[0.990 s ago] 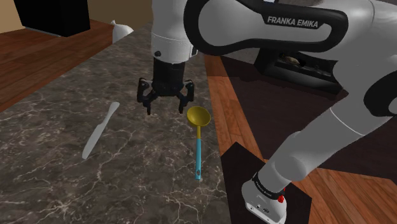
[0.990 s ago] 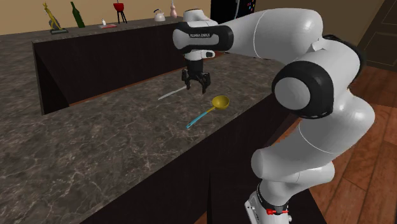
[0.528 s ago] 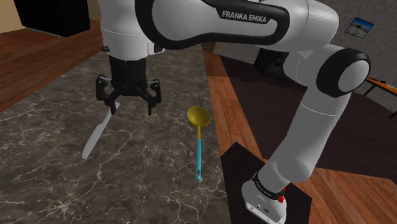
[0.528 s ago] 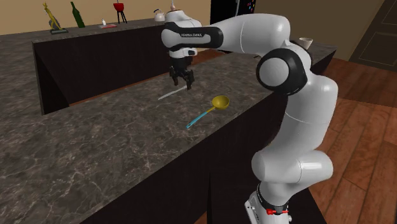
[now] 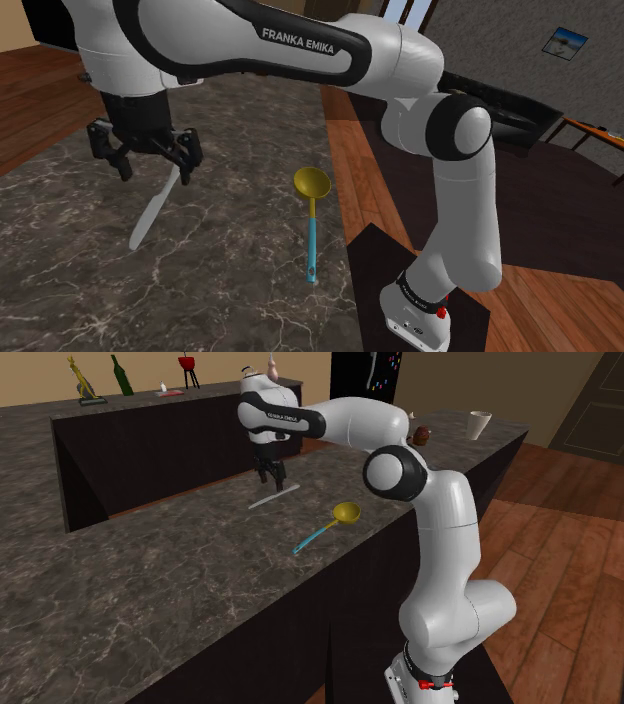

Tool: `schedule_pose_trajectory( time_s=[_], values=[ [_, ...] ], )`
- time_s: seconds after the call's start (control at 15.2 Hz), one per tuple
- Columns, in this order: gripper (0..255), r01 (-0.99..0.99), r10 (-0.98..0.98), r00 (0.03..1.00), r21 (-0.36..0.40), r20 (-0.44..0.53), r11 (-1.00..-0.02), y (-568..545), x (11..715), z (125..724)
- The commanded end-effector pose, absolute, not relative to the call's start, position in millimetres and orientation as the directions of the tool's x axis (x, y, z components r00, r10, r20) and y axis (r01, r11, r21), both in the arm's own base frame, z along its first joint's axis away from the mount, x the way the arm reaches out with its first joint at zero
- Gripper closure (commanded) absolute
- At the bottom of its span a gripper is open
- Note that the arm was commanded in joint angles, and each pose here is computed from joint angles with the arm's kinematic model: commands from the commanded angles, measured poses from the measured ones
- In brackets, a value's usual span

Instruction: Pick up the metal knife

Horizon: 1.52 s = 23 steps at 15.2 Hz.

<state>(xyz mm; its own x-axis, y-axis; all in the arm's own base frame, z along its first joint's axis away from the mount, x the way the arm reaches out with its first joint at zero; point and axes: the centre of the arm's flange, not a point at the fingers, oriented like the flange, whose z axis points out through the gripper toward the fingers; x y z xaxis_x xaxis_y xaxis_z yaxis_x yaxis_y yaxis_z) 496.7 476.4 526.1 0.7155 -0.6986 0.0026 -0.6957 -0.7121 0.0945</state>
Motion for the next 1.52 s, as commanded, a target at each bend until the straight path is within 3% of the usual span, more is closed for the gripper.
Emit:
schedule_pose_trajectory(
  time_s=[0.0,0.4,0.46,1.06,1.45],
  values=[
    [0,-0.699,-0.702,0.713,0.095,0.004,-0.709,479,498,516],
    [0,-0.699,-0.702,0.713,0.095,0.004,-0.709,479,498,492],
    [255,-0.699,-0.702,0.713,0.095,0.004,-0.709,479,498,492],
    [255,-0.699,-0.702,0.713,0.095,0.004,-0.709,479,498,492],
    [255,-0.699,-0.702,0.713,0.095,0.004,-0.709,479,498,523]
  ],
)
